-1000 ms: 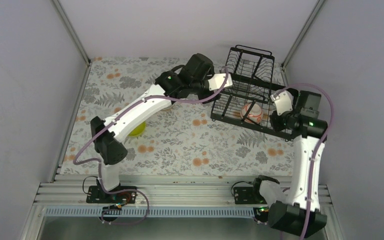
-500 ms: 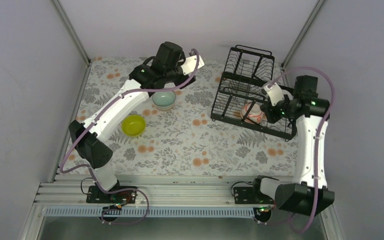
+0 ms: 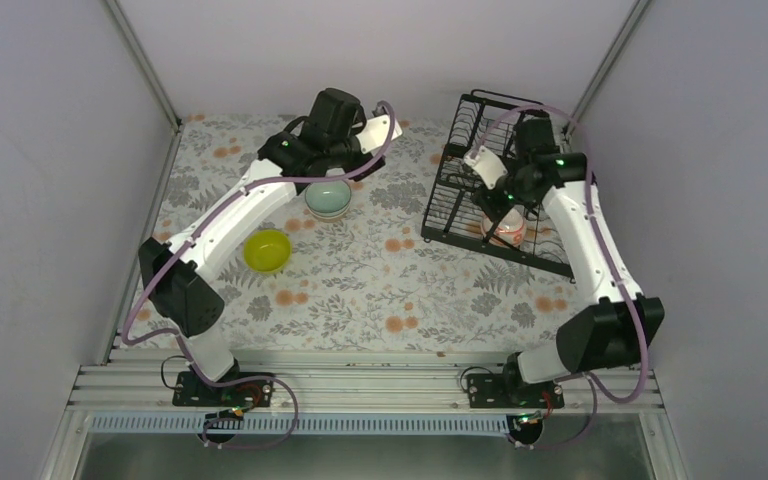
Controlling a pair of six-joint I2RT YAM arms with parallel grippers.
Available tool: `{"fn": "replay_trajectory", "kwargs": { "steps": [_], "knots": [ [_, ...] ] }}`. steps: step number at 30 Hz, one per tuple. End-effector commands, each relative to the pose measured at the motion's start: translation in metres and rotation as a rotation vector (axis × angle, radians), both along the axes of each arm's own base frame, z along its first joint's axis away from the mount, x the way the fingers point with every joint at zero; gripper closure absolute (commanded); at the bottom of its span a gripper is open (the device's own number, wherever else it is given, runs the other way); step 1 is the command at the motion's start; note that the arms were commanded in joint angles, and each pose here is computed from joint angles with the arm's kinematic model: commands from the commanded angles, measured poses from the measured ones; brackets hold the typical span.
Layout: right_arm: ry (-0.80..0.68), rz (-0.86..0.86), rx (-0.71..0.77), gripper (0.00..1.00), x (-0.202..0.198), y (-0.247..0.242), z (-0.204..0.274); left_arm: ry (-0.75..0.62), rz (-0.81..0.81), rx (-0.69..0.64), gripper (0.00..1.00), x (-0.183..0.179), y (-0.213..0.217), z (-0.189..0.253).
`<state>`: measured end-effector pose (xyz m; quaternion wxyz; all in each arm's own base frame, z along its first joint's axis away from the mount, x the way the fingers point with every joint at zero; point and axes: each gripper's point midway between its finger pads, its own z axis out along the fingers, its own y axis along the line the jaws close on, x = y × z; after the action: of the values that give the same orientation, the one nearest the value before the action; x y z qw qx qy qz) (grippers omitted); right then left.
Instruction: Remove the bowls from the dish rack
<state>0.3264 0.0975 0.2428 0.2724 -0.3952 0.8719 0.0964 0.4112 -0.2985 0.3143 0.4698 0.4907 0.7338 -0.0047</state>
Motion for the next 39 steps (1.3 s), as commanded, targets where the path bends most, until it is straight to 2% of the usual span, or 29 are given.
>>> {"fn": "replay_trajectory", "kwargs": {
  "steps": [1, 11, 18, 26, 29, 33, 39],
  "knots": [
    [-0.1, -0.047, -0.056, 0.97, 0.029, 0.008, 0.013, -0.039, 0.001, -0.047, 0.27, -0.003, 0.006, 0.021],
    [-0.22, -0.142, -0.148, 0.97, 0.089, 0.013, 0.019, -0.023, 0.004, -0.043, 0.27, -0.003, 0.01, 0.009],
    [-0.181, -0.096, -0.151, 0.96, 0.11, 0.037, 0.002, -0.009, 0.002, -0.032, 0.27, -0.003, 0.012, 0.0],
    [-0.205, -0.097, -0.145, 0.96, 0.143, 0.06, 0.003, -0.009, 0.006, -0.028, 0.27, -0.002, 0.015, -0.001],
    [-0.195, -0.068, -0.095, 0.96, 0.141, 0.072, 0.016, -0.006, 0.008, -0.023, 0.27, -0.003, 0.018, -0.004],
    [-0.245, -0.013, 0.05, 0.96, 0.12, 0.089, 0.065, -0.011, 0.013, -0.019, 0.27, -0.003, 0.023, -0.003],
    [-0.395, -0.012, 0.183, 0.97, 0.062, 0.08, 0.153, -0.027, 0.018, -0.03, 0.27, -0.003, 0.026, 0.009]
  ]
}}
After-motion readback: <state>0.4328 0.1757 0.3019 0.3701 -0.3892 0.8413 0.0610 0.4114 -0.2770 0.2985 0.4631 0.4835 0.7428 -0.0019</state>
